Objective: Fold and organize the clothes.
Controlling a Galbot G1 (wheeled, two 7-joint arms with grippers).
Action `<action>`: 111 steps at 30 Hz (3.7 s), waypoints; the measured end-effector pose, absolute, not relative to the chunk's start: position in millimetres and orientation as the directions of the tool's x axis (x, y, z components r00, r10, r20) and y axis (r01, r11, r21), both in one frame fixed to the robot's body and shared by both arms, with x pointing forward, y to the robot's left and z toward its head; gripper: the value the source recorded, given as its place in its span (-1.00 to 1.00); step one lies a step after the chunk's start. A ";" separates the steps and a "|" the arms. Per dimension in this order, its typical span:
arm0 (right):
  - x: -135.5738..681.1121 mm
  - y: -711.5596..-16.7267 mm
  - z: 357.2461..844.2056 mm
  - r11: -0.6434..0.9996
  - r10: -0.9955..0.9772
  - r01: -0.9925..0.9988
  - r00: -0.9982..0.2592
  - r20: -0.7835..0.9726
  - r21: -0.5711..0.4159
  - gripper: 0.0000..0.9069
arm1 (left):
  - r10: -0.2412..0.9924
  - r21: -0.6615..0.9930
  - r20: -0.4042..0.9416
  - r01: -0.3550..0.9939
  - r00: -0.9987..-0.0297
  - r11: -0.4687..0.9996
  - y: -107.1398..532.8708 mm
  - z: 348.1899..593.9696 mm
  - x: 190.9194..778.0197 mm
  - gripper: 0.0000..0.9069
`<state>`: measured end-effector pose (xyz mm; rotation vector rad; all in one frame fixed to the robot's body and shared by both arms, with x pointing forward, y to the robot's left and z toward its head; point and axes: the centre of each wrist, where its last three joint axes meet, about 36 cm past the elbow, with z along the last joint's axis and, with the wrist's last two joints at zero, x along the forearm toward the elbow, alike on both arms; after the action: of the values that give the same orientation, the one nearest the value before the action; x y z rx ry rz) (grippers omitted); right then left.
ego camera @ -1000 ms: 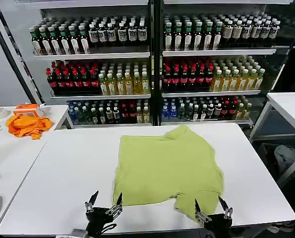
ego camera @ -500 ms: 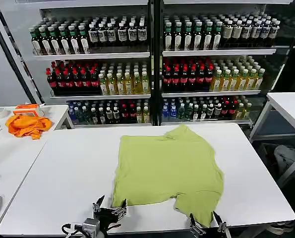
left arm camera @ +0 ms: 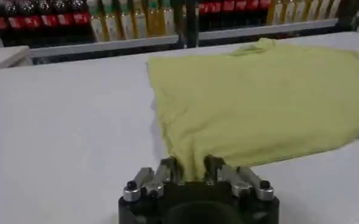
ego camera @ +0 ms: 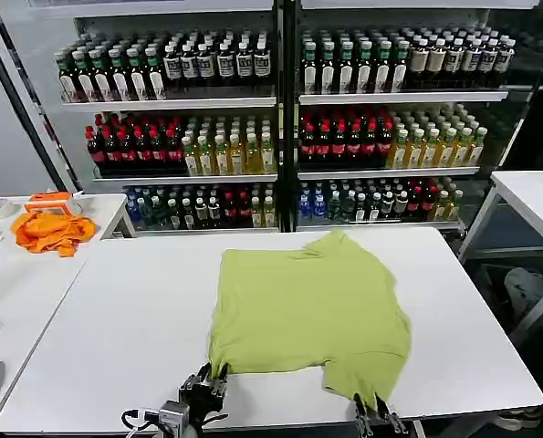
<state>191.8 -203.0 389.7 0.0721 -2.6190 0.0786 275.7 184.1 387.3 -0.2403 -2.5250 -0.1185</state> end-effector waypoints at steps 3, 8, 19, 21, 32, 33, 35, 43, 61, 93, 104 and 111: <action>190.5 -204.4 394.6 0.997 -0.036 -0.066 -0.870 0.491 -0.044 -1.00 | 0.148 0.023 0.573 0.196 -0.806 0.980 185.9 388.6 274.9 -0.96; 189.4 -207.8 409.8 0.997 -0.036 -0.065 -0.885 0.464 -0.048 -1.00 | 0.158 0.003 0.570 0.195 -0.806 0.981 190.7 395.1 271.6 -0.96; 203.5 -221.0 442.9 0.997 -0.024 -0.051 -0.926 0.376 -0.062 -1.00 | 0.171 -0.042 0.502 0.174 -0.848 0.984 203.7 427.0 263.3 -0.96; 208.7 -223.7 445.7 0.997 -0.023 -0.050 -0.932 0.362 -0.064 -1.00 | 0.172 -0.048 0.493 0.171 -0.853 0.984 204.6 429.9 263.3 -0.96; 257.2 -237.6 446.4 0.994 -0.039 -0.069 -0.953 0.301 -0.089 -1.00 | 0.196 -0.064 0.460 0.188 -0.866 0.980 207.8 433.9 279.6 -0.96; 262.3 -239.0 445.9 0.993 -0.041 -0.072 -0.954 0.297 -0.094 -1.00 | 0.197 -0.063 0.459 0.190 -0.866 0.980 208.1 432.9 282.7 -0.96; 273.4 -242.1 444.5 0.991 -0.045 -0.079 -0.956 0.290 -0.107 -1.00 | 0.197 -0.057 0.457 0.193 -0.867 0.980 209.1 430.2 289.8 -0.96; 315.0 -253.7 439.8 0.982 -0.055 -0.100 -0.964 0.259 -0.162 -1.00 | 0.198 -0.029 0.443 0.206 -0.874 0.978 210.6 421.6 324.4 -0.96; 393.9 -267.9 425.7 0.945 -0.077 -0.138 -0.975 0.209 -0.297 -1.00 | 0.173 0.020 0.440 0.202 -0.881 0.979 199.0 401.5 381.3 -0.96; 376.3 -267.3 411.2 0.946 0.028 -0.055 -0.968 0.250 -0.319 1.00 | 0.153 0.007 0.450 0.174 -0.880 0.985 192.7 390.9 386.3 1.00; 350.4 -264.6 401.7 0.981 0.057 -0.021 -0.920 0.389 -0.195 -1.00 | 0.160 -0.008 0.470 0.178 -0.868 0.984 187.9 383.4 382.5 -0.82; 345.5 -263.2 395.3 0.993 0.049 -0.007 -0.889 0.454 -0.122 -1.00 | 0.163 -0.008 0.466 0.181 -0.870 0.983 187.4 381.7 382.1 -0.89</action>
<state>345.5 -263.2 395.3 -0.0296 -2.6621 0.1649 382.1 187.4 381.7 -0.2438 -2.6469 -0.0497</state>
